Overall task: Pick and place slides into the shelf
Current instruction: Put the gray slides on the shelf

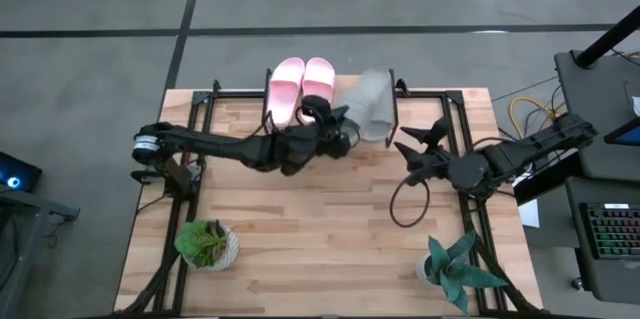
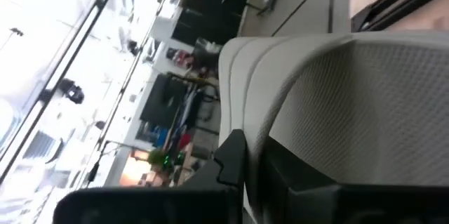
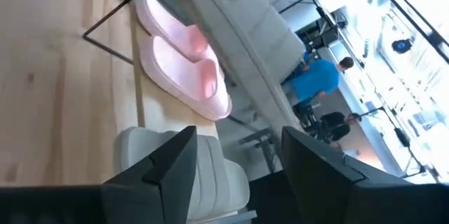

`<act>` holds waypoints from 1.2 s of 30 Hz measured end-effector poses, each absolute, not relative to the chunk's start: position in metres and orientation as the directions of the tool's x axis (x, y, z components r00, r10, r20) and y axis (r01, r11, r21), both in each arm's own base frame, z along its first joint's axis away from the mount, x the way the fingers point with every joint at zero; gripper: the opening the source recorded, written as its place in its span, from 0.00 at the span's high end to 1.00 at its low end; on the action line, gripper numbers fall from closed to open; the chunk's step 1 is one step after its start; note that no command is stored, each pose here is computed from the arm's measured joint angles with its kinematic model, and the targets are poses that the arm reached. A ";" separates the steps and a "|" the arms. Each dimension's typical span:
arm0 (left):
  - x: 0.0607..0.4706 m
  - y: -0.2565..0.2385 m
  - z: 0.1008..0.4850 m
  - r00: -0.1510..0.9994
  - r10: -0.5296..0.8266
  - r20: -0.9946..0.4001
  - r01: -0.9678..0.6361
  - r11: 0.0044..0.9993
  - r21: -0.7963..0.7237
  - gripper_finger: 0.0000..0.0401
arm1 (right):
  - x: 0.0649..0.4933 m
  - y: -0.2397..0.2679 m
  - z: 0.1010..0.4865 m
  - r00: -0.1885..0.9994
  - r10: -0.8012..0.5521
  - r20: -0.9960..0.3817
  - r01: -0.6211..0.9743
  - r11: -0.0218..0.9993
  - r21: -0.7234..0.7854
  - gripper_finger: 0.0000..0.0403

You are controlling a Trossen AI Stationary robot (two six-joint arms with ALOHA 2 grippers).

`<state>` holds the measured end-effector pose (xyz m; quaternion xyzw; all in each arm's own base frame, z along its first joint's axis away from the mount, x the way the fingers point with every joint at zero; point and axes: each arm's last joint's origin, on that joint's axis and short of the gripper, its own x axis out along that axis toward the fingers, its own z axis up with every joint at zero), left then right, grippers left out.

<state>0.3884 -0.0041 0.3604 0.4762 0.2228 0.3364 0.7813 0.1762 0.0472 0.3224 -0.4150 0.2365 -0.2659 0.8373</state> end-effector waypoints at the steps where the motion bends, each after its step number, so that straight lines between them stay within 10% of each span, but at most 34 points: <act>1: 0.388 -0.003 0.361 0.662 0.749 -0.026 -0.317 0.311 0.896 1.00 | 0.174 0.046 0.324 0.748 -0.641 -0.172 0.257 0.519 -0.815 0.51; 22: 0.414 0.045 0.300 0.288 0.955 -0.067 -0.193 0.127 0.973 1.00 | 0.147 0.035 0.342 0.769 -0.629 -0.115 0.401 0.614 -0.680 0.53; 36: 0.423 0.043 0.287 0.283 0.957 -0.068 -0.183 0.123 0.975 1.00 | 0.148 0.035 0.342 0.769 -0.629 -0.116 0.398 0.612 -0.683 0.53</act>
